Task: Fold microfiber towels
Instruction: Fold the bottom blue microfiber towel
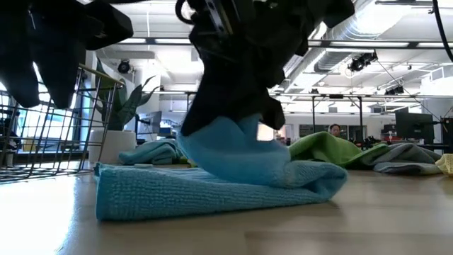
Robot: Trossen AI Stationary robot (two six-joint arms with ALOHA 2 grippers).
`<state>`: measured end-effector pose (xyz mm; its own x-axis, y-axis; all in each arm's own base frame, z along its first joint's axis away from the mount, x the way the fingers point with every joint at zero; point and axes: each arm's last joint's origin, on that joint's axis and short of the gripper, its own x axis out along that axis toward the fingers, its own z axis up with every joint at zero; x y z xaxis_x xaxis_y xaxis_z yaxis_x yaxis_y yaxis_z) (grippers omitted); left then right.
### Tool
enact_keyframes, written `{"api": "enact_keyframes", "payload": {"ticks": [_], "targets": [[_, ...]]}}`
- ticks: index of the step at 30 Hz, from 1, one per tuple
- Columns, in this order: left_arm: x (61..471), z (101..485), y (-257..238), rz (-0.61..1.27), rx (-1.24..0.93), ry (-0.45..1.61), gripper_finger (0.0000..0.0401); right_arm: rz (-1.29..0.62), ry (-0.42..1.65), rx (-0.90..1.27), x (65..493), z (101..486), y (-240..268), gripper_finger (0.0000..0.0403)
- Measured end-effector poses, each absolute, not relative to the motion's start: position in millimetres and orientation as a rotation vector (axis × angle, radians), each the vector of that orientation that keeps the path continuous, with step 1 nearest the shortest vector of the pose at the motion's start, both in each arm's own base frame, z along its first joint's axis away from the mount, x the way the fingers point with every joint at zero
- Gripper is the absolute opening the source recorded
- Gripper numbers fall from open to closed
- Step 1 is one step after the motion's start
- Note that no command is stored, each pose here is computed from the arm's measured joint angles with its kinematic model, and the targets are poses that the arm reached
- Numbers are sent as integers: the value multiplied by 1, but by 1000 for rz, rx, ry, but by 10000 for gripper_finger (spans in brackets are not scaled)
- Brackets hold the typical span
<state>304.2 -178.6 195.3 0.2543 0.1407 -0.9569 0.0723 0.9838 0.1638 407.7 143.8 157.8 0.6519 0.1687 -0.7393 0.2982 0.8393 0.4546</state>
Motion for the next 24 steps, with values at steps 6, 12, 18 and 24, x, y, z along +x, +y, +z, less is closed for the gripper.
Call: {"api": "enact_keyframes", "payload": {"ticks": [6, 12, 18, 24], "targets": [[304, 195, -179, 49, 186, 1312, 103, 2, 810, 628, 413, 164, 147, 0], [304, 195, -180, 45, 187, 1312, 103, 9, 812, 608, 414, 161, 147, 0], [312, 195, -186, 7, 150, 1208, 103, 0, 896, 560, 407, 161, 145, 0], [319, 196, -184, -22, 172, 1153, 103, -106, 1085, 465, 385, 163, 136, 0]]}}
